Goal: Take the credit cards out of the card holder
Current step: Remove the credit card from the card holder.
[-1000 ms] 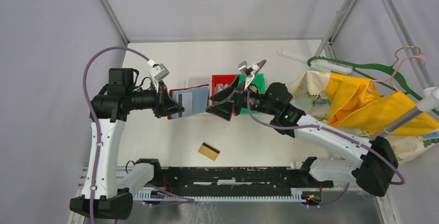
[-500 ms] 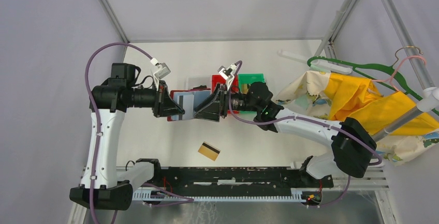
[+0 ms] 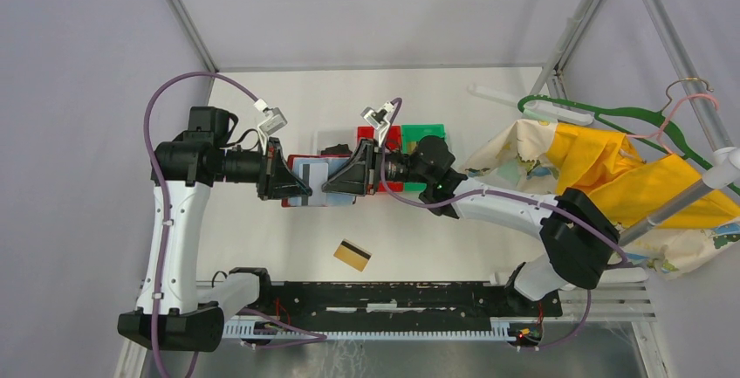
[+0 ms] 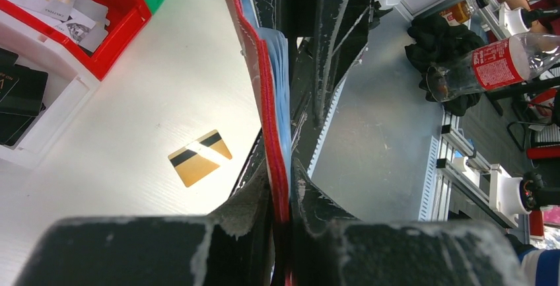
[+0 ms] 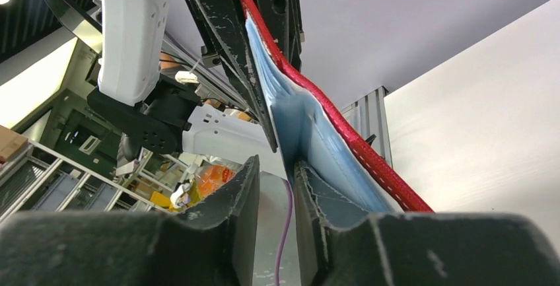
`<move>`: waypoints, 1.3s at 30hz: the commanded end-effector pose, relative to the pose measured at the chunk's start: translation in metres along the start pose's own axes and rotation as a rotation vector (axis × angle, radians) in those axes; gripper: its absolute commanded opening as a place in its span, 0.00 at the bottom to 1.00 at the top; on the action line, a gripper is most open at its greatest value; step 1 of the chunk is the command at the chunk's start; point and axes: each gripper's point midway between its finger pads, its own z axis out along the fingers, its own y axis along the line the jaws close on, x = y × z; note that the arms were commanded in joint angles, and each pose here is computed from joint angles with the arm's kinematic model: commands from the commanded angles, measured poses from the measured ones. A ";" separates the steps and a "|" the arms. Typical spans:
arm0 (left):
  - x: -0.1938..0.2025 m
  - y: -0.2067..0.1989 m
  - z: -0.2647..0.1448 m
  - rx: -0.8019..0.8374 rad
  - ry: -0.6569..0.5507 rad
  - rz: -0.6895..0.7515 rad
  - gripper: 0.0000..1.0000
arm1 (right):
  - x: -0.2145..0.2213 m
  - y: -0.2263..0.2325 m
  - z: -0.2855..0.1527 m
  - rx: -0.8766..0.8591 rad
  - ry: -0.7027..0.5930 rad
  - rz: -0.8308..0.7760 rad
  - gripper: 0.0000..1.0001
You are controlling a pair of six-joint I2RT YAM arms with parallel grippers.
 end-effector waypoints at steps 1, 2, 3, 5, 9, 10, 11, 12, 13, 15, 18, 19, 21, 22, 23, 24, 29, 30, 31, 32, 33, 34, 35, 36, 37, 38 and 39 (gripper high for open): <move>-0.009 0.004 0.000 -0.007 -0.020 0.029 0.07 | -0.018 0.047 0.007 -0.164 -0.046 -0.068 0.28; -0.009 0.004 0.001 -0.004 -0.019 0.025 0.10 | -0.017 0.045 0.009 -0.160 -0.045 -0.064 0.27; -0.009 0.004 0.000 -0.006 -0.019 0.025 0.11 | -0.016 0.043 0.011 -0.155 -0.042 -0.057 0.26; -0.009 0.004 0.001 0.000 -0.020 0.021 0.17 | -0.016 0.039 0.014 -0.140 -0.041 -0.050 0.20; -0.010 -0.009 -0.001 0.043 -0.033 0.035 0.26 | -0.012 0.036 0.011 -0.128 -0.052 -0.044 0.01; -0.011 -0.015 -0.001 0.071 -0.041 0.054 0.27 | -0.011 0.036 0.009 -0.129 -0.054 -0.046 0.00; -0.012 -0.019 -0.002 0.091 -0.048 0.056 0.28 | -0.010 0.038 0.007 -0.135 -0.058 -0.051 0.00; -0.013 -0.023 -0.002 0.109 -0.058 0.053 0.29 | -0.009 0.039 0.005 -0.141 -0.063 -0.053 0.00; -0.014 -0.027 -0.002 0.126 -0.069 0.053 0.30 | -0.009 0.042 0.002 -0.152 -0.073 -0.054 0.00; -0.017 -0.034 -0.002 0.170 -0.093 0.051 0.34 | -0.010 0.049 -0.002 -0.182 -0.092 -0.058 0.00; -0.022 -0.043 -0.003 0.219 -0.122 0.052 0.34 | -0.009 0.058 -0.009 -0.218 -0.119 -0.053 0.00; -0.024 -0.045 -0.003 0.236 -0.131 0.049 0.26 | -0.009 0.059 -0.012 -0.225 -0.130 -0.053 0.00; -0.026 -0.049 -0.004 0.263 -0.145 0.043 0.15 | -0.009 0.062 -0.016 -0.236 -0.150 -0.053 0.00; -0.027 -0.050 -0.004 0.272 -0.148 0.039 0.11 | -0.009 0.063 -0.018 -0.236 -0.155 -0.055 0.00; -0.028 -0.050 -0.004 0.277 -0.151 0.034 0.07 | -0.009 0.064 -0.019 -0.239 -0.157 -0.057 0.00; -0.028 -0.051 -0.004 0.282 -0.152 0.029 0.04 | -0.008 0.065 -0.021 -0.241 -0.163 -0.059 0.01; -0.032 -0.055 -0.005 0.308 -0.165 0.019 0.03 | -0.009 0.073 -0.028 -0.272 -0.195 -0.061 0.07; -0.032 -0.056 -0.005 0.308 -0.166 0.018 0.04 | -0.010 0.075 -0.029 -0.282 -0.202 -0.059 0.13; -0.032 -0.056 -0.005 0.309 -0.166 0.019 0.04 | -0.011 0.077 -0.029 -0.290 -0.206 -0.057 0.18; -0.031 -0.055 -0.005 0.306 -0.164 0.016 0.05 | -0.012 0.079 -0.029 -0.300 -0.209 -0.056 0.24; -0.030 -0.054 -0.004 0.301 -0.160 0.015 0.05 | -0.014 0.080 -0.028 -0.308 -0.211 -0.056 0.29; -0.028 -0.053 -0.004 0.293 -0.155 0.013 0.05 | -0.016 0.082 -0.027 -0.314 -0.212 -0.058 0.31; -0.028 -0.052 -0.004 0.288 -0.152 0.010 0.06 | -0.018 0.083 -0.025 -0.318 -0.212 -0.058 0.32; -0.026 -0.051 -0.003 0.284 -0.148 0.007 0.06 | -0.020 0.084 -0.023 -0.322 -0.212 -0.061 0.32; -0.026 -0.050 -0.003 0.276 -0.144 0.005 0.07 | -0.021 0.083 -0.022 -0.321 -0.210 -0.060 0.31; -0.025 -0.049 -0.003 0.271 -0.141 0.006 0.08 | -0.021 0.083 -0.019 -0.317 -0.204 -0.057 0.29; -0.026 -0.049 -0.003 0.266 -0.140 0.010 0.09 | -0.021 0.081 -0.017 -0.309 -0.196 -0.053 0.29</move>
